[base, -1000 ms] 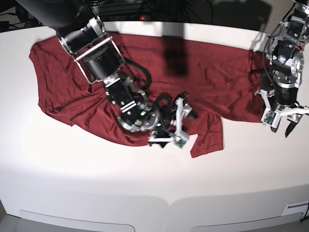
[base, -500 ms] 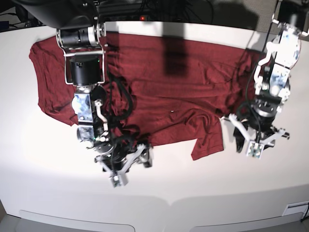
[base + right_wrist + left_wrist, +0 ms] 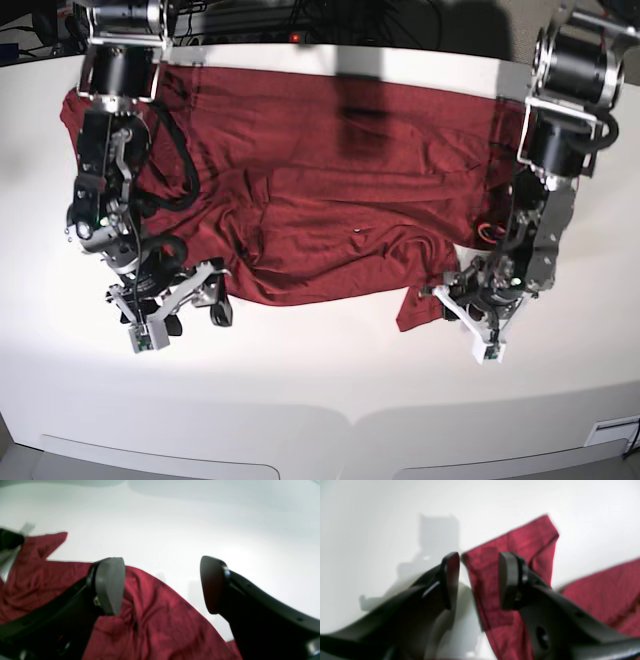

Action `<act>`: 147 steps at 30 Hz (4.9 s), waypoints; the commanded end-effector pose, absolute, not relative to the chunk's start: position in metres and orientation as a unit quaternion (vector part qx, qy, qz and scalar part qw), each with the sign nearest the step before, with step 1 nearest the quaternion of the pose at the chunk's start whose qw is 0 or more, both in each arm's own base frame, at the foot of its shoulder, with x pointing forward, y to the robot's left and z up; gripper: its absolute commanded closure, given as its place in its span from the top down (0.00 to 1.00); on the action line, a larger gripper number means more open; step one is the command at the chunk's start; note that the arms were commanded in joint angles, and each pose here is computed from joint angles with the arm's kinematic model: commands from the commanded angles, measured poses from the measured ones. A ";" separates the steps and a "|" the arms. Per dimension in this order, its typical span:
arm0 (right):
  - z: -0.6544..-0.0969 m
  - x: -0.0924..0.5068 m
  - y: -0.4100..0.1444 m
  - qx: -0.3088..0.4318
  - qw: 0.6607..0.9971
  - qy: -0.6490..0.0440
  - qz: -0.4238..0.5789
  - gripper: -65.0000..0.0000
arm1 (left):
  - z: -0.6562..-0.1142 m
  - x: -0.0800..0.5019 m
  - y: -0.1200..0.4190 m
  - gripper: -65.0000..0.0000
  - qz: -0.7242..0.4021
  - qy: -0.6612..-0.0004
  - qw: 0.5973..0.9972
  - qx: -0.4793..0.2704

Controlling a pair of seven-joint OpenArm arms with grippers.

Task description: Fold the T-shirt properly

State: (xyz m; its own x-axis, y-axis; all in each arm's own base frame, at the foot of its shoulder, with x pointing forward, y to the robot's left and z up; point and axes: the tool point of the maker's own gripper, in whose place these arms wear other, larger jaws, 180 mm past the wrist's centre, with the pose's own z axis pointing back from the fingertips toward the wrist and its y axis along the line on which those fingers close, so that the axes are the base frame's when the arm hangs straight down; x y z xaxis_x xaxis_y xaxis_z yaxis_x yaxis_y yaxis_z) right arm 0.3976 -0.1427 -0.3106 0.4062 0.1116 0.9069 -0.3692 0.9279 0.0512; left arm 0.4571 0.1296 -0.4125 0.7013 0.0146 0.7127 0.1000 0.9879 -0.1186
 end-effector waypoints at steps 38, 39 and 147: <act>-0.307 0.383 -0.151 0.104 0.826 -0.533 0.150 0.70 | -0.463 0.429 0.117 0.00 0.036 -0.248 0.961 -0.120; -0.311 0.381 -0.154 0.093 0.830 -0.527 0.153 0.70 | -0.463 0.429 0.118 0.00 0.036 -0.249 0.960 -0.119; -0.302 0.355 -0.163 0.035 0.837 -0.466 0.286 0.00 | -0.289 0.415 0.225 0.00 -0.188 -0.365 0.910 0.063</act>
State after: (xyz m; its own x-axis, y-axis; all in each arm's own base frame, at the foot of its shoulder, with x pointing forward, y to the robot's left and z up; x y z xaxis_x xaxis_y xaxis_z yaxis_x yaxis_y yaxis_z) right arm 0.3468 -0.1630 -0.3206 0.4561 0.4495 0.7681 -0.5129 0.8381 -0.1858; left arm 0.4032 0.2215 -0.3104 0.7035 -0.3811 0.5999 0.3100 0.9241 0.2235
